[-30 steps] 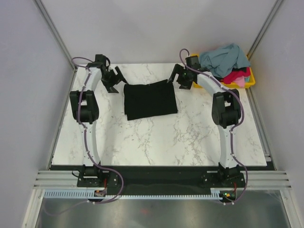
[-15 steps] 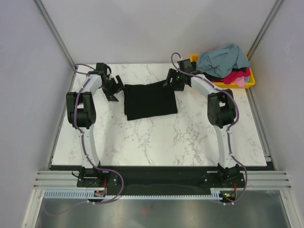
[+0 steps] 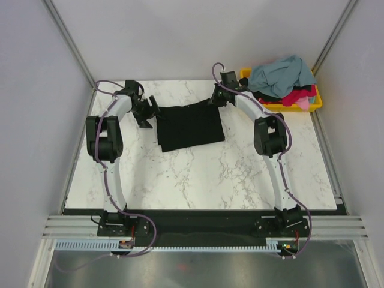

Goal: Fold and stack the t-shirts

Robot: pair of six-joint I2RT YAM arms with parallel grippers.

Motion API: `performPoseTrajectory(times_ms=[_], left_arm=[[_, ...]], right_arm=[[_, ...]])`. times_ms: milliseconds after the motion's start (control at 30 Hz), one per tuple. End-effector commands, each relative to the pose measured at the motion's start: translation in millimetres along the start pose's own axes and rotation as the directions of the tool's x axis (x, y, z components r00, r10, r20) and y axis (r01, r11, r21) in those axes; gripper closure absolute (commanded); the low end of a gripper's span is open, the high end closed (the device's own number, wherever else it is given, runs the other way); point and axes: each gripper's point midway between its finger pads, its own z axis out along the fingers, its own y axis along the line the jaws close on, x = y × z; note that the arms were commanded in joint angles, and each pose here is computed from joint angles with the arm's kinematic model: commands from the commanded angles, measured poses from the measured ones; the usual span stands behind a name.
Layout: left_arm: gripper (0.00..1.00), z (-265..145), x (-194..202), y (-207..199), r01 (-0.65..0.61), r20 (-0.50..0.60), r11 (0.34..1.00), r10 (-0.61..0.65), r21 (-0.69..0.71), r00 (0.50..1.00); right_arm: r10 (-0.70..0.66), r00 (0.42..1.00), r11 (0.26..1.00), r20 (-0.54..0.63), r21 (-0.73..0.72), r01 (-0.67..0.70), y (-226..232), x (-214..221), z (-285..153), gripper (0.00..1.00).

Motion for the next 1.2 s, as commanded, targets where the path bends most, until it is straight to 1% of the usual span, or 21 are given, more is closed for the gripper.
performPoseTrajectory(times_ms=[0,67,133,167,200,233,267,467,500,567,600,667,733,800,867,933,1100,1167], left_arm=[[0.16,-6,-6,-6,-0.059,0.033,0.998,0.059,0.016,0.998],[0.17,-6,-7,-6,-0.059,0.035,0.998,0.059,0.012,0.998],[0.17,-5,-6,-5,-0.060,0.035,0.998,0.060,0.008,0.998],[0.17,-6,-6,-6,-0.061,0.036,0.998,0.060,0.009,0.998],[0.17,-6,-6,-6,-0.062,0.036,0.998,0.062,0.008,0.997],[0.17,-5,-6,-7,-0.065,0.040,0.998,0.065,0.005,0.997],[0.17,-5,-6,-7,-0.063,0.038,0.998,0.063,0.005,0.997],[0.17,-2,-6,-9,-0.075,0.047,0.997,0.076,-0.008,0.996],[0.17,-2,-5,-9,-0.078,0.045,0.997,0.078,-0.008,0.996],[0.17,-2,-5,-10,-0.083,0.048,0.997,0.083,-0.011,0.995],[0.17,-2,-5,-10,-0.084,0.048,0.996,0.084,-0.013,0.995],[0.17,-2,-5,-11,-0.087,0.050,0.996,0.087,-0.016,0.995],[0.17,-2,-5,-12,-0.090,0.050,0.996,0.090,-0.017,0.995],[0.17,0,-3,-11,-0.094,0.049,0.995,0.095,-0.023,0.994],[0.17,0,-3,-12,-0.100,0.050,0.995,0.101,-0.025,0.994],[0.17,1,-1,-14,-0.117,0.048,0.993,0.118,-0.025,0.992],[0.17,4,0,-26,-0.159,0.052,0.987,0.159,-0.007,0.986],[0.17,5,-1,-38,-0.189,0.059,0.982,0.188,0.014,0.980]], right_arm=[[-0.025,0.997,1.000,0.075,-0.002,0.025,13,-26,-17,1.00],[-0.043,0.993,0.999,0.110,0.009,0.043,19,-37,-35,1.00],[-0.047,0.992,0.999,0.114,0.032,0.044,14,-34,-43,1.00],[-0.054,0.987,0.998,0.148,0.032,0.049,19,-44,-58,1.00],[-0.058,0.984,0.998,0.169,0.035,0.053,20,-48,-63,1.00],[-0.058,0.986,0.997,0.158,0.052,0.051,14,-41,-64,1.00],[-0.064,0.982,0.997,0.175,0.048,0.056,18,-46,-73,1.00],[-0.060,0.982,0.997,0.177,0.055,0.051,10,-42,-81,1.00],[-0.056,0.983,0.997,0.172,0.070,0.045,3,-38,-81,1.00],[-0.055,0.977,0.994,0.205,0.103,0.034,-3,-42,-90,1.00],[-0.048,0.978,0.992,0.201,0.123,0.024,-13,-33,-88,1.00],[-0.033,0.974,0.987,0.225,0.158,-0.003,-26,-32,-91,1.00],[-0.011,0.978,0.978,0.211,0.205,-0.033,-49,-16,-83,1.00],[0.042,0.982,0.968,0.182,0.236,-0.085,-76,4,-66,1.00],[0.082,0.989,0.964,0.125,0.243,-0.111,-95,26,-45,1.00],[0.107,0.990,0.956,0.094,0.264,-0.128,-108,39,-34,1.00],[0.130,0.990,0.949,0.058,0.281,-0.141,-118,57,-28,1.00],[0.125,0.991,0.950,0.052,0.283,-0.135,-119,60,-29,1.00]])
